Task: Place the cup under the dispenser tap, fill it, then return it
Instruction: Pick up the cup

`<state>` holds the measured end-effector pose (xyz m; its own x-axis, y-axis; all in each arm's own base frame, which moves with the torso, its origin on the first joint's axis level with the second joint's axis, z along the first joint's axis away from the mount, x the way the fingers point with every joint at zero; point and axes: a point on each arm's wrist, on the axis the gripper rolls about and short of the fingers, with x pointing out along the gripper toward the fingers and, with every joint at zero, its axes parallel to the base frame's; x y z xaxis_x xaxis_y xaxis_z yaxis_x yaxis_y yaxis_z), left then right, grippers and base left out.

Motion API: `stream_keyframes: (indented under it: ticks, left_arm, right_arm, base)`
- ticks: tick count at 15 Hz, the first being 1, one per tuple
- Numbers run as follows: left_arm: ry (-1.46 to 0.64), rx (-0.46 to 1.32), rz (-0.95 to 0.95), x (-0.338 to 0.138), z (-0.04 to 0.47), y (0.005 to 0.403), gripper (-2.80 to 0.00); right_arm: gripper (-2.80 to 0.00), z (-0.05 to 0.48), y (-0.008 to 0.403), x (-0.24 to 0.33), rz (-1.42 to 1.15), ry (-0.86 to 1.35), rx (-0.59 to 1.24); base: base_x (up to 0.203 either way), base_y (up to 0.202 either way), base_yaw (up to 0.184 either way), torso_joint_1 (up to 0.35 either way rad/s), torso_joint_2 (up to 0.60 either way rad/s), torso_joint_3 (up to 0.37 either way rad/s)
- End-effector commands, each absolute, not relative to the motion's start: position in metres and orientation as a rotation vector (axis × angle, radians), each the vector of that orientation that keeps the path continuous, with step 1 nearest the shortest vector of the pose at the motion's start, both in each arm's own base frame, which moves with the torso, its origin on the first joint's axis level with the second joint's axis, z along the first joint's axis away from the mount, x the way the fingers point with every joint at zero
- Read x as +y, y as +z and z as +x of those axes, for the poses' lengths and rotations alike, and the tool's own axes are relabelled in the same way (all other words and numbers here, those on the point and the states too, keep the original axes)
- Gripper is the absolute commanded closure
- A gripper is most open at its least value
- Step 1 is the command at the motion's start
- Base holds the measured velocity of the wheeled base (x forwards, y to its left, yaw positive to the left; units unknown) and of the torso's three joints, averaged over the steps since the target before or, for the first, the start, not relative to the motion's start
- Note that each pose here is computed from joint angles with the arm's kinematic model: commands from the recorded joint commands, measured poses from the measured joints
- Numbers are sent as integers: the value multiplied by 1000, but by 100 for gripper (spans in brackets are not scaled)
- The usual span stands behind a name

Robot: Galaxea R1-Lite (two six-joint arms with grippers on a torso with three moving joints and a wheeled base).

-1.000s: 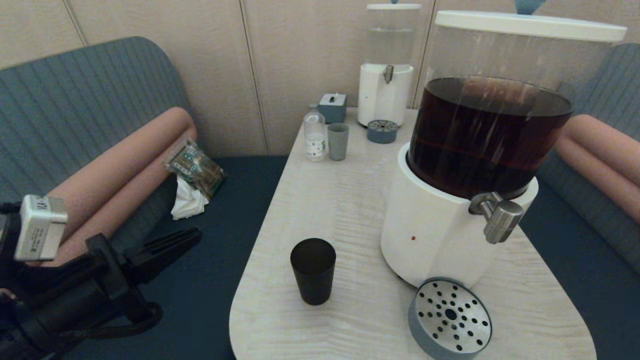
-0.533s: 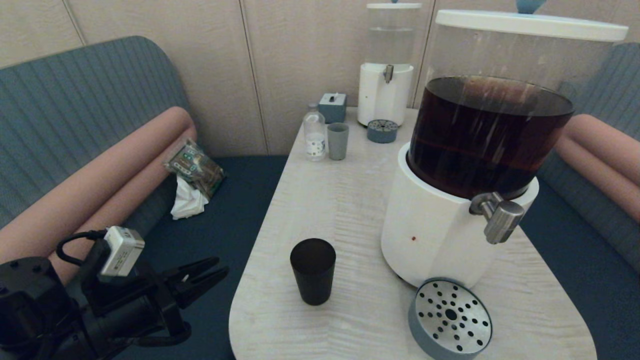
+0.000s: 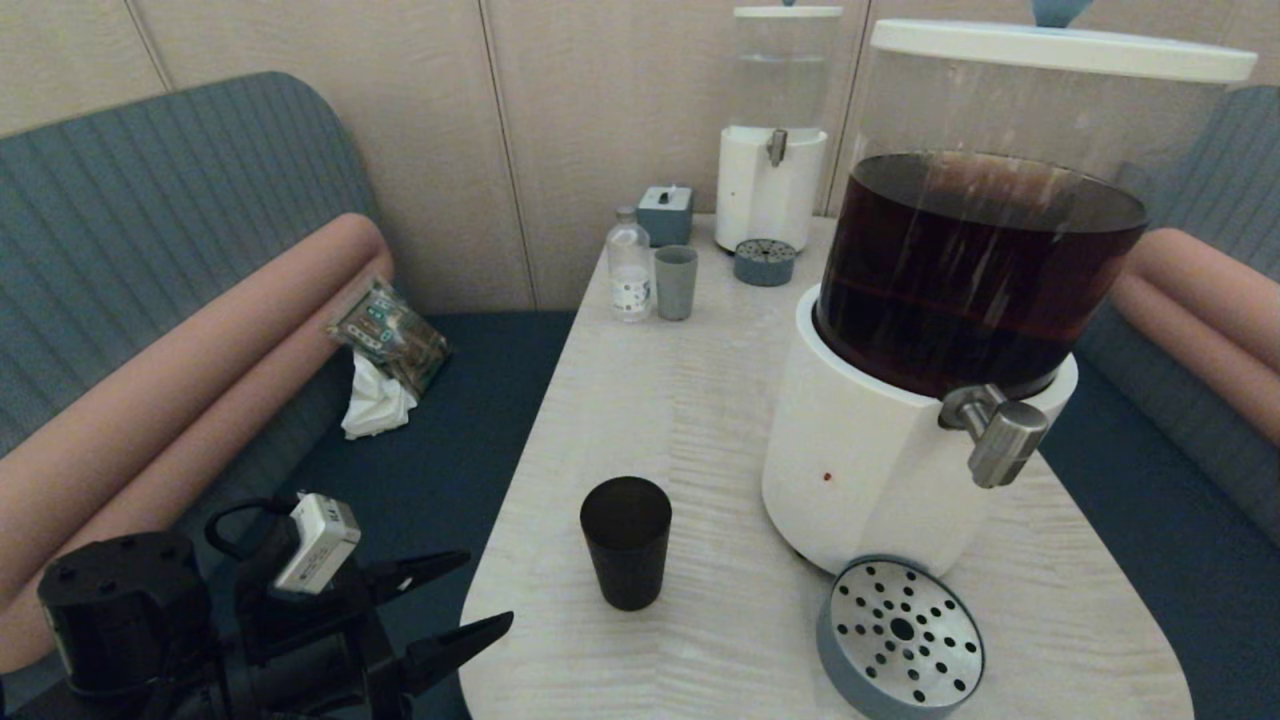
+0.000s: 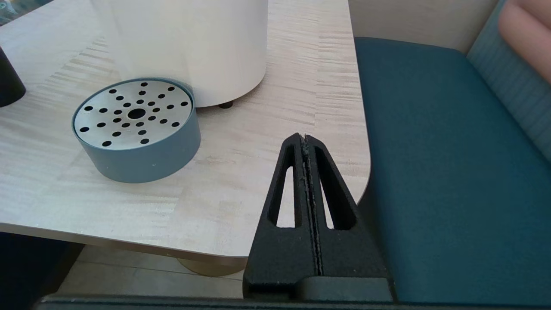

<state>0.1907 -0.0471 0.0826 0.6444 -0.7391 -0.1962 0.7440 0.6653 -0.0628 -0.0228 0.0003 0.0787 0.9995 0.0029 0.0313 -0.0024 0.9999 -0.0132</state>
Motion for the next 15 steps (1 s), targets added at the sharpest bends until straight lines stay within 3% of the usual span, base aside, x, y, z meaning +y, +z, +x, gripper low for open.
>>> stream_keyframes:
  ticks: [1,9,15]
  left_arm:
    - [-852,249,17,-46,181,78,-280]
    - [-946,323,-30,-55,202,58,-280]
    - [-1087,221,-3,-93,259,51,-280]
  right_arm:
    - [0,-22,76,0,-14,3,-23]
    - [0,-22,76,0,-14,3,-23]
    - [0,-22,76,0,-14,3,-23]
  base:
    - [0,0,0,0,0,0]
    - [0,0,0,0,0,0]
    - [0,0,0,0,0,0]
